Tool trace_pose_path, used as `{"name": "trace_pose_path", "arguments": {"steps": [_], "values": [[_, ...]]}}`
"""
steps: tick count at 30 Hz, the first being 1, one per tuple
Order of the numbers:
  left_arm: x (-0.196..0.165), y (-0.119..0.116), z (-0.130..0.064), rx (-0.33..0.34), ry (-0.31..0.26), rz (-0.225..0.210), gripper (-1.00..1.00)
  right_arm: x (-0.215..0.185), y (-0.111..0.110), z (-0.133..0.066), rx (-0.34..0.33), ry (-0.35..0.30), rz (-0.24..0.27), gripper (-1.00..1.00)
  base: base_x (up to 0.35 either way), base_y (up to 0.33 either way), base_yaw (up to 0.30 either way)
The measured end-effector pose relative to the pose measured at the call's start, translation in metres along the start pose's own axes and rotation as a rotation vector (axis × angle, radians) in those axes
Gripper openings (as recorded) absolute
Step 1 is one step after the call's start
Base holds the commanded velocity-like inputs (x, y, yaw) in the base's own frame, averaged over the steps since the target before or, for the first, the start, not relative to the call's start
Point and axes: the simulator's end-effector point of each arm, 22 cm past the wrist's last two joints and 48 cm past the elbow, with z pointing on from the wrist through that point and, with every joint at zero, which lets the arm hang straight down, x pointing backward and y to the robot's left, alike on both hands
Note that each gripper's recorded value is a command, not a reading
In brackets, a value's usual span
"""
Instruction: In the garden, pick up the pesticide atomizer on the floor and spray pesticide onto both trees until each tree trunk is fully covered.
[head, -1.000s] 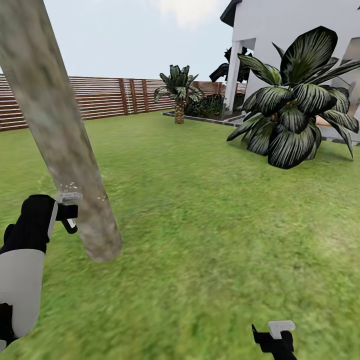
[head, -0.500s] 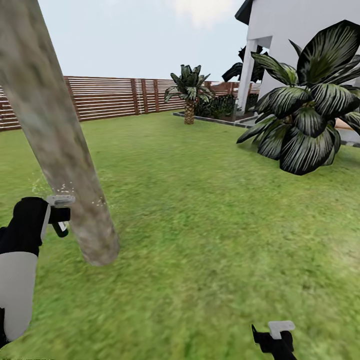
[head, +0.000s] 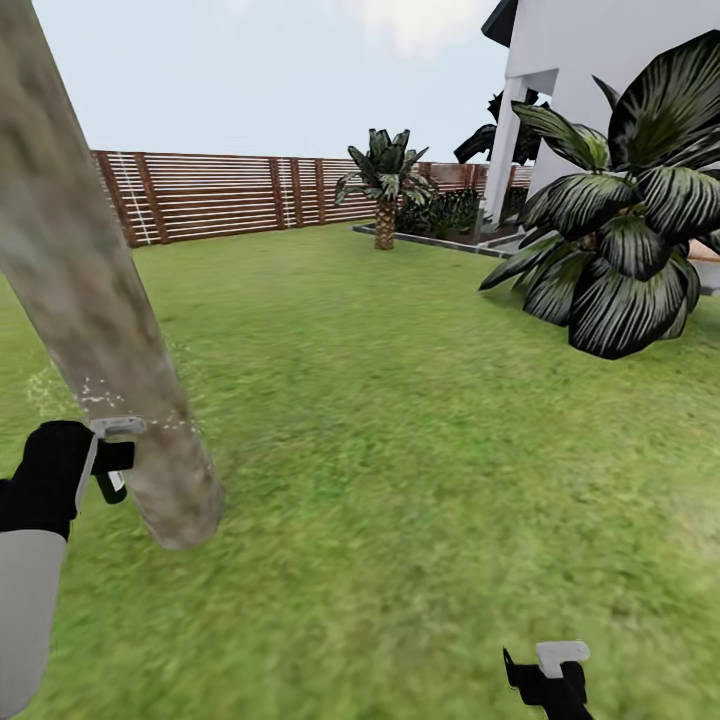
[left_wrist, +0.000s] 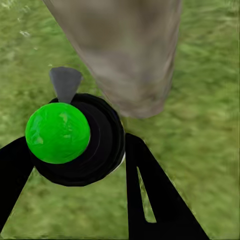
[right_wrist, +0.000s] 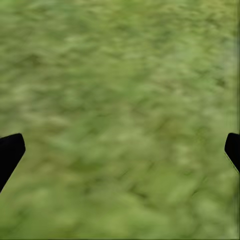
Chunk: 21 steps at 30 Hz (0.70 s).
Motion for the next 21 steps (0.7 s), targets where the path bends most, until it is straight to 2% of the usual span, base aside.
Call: {"name": "trace_pose_path", "arguments": {"steps": [1,4,11,14,21], "values": [[0.008,0.011,0.003,-0.019,0.012,0.005,-1.00,0.000,0.000,0.000,0.000,0.000,0.000,1.00,0.325,-0.018,0.000],[0.028,0.017,0.009,-0.028,0.041,0.013,-1.00,0.000,0.000,0.000,0.000,0.000,0.000,1.00,0.283,-0.007,0.000],[0.067,0.003,0.021,-0.005,0.094,0.030,-1.00,0.000,0.001,0.000,-0.001,0.000,0.001,1.00,0.028,0.000,0.200],[0.068,0.003,0.021,-0.006,0.095,0.031,-1.00,0.000,0.000,0.000,0.000,0.000,0.000,1.00,0.000,0.000,0.242],[0.060,0.002,0.021,-0.002,0.060,0.031,-1.00,0.000,-0.001,0.000,0.001,0.000,0.000,1.00,0.053,0.055,0.021]]}}
